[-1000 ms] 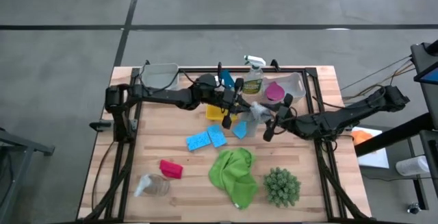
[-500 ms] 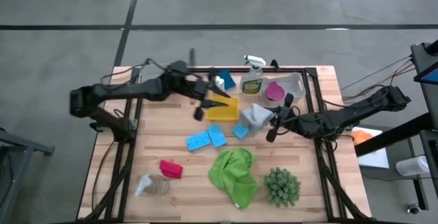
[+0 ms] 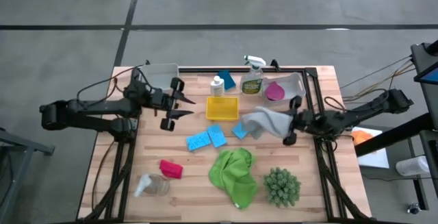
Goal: Pick & Place Kitchen Items
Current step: Put the gray microfiber towel into the right gray bin
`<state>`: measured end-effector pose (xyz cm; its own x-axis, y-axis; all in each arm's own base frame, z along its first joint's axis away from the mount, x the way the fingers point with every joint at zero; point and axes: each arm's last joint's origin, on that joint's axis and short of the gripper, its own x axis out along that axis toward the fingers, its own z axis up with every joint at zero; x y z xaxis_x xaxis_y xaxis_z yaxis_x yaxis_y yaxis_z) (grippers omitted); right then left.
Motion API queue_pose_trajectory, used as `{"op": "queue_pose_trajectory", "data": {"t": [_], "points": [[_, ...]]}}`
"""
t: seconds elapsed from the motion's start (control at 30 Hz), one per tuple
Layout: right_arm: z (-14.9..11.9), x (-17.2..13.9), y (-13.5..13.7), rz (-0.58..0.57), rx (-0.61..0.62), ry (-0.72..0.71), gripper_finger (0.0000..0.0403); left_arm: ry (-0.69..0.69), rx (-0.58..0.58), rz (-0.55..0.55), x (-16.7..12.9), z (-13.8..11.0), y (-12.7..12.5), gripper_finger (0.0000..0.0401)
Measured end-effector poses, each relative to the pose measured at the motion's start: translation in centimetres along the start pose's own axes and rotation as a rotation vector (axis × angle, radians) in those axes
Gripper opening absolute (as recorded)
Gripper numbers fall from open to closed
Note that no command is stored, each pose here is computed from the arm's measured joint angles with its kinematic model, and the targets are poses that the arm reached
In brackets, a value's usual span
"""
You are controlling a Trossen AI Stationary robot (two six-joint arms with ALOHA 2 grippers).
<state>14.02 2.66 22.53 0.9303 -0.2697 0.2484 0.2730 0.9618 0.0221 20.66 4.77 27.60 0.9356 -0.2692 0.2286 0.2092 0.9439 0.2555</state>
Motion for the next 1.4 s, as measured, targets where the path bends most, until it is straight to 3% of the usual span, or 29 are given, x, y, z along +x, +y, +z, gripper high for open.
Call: {"op": "queue_pose_trajectory", "data": {"t": [0.17,0.37,0.67,0.87,1.07,1.4], "points": [[1.6,-1.0,-1.4,-0.204,-0.071,0.041,0.0017,0.031,-0.032,0.015,-0.4,-0.9,-0.3,0.0146],[5.4,-1.8,-3.1,-0.482,-0.154,0.158,0.0017,0.049,-0.042,0.015,-0.5,-1.2,-0.4,0.0146],[10.2,-1.9,-4.4,-0.622,-0.21,0.216,0.0017,0.045,-0.029,0.015,-0.5,-1.1,-0.4,0.0146],[9.7,-0.6,-4.7,-0.702,-0.225,0.314,0.0017,0.045,-0.029,0.015,-0.4,-1.1,-0.4,0.0146],[7.3,0.9,-5.8,-0.741,-0.186,0.521,0.0017,0.045,-0.037,0.015,-0.4,-1.1,-0.4,0.0146],[5.9,3.7,-11.6,-0.767,-0.069,0.791,0.0017,0.049,-0.043,0.015,-0.4,-1.2,-0.4,0.0146]]}}
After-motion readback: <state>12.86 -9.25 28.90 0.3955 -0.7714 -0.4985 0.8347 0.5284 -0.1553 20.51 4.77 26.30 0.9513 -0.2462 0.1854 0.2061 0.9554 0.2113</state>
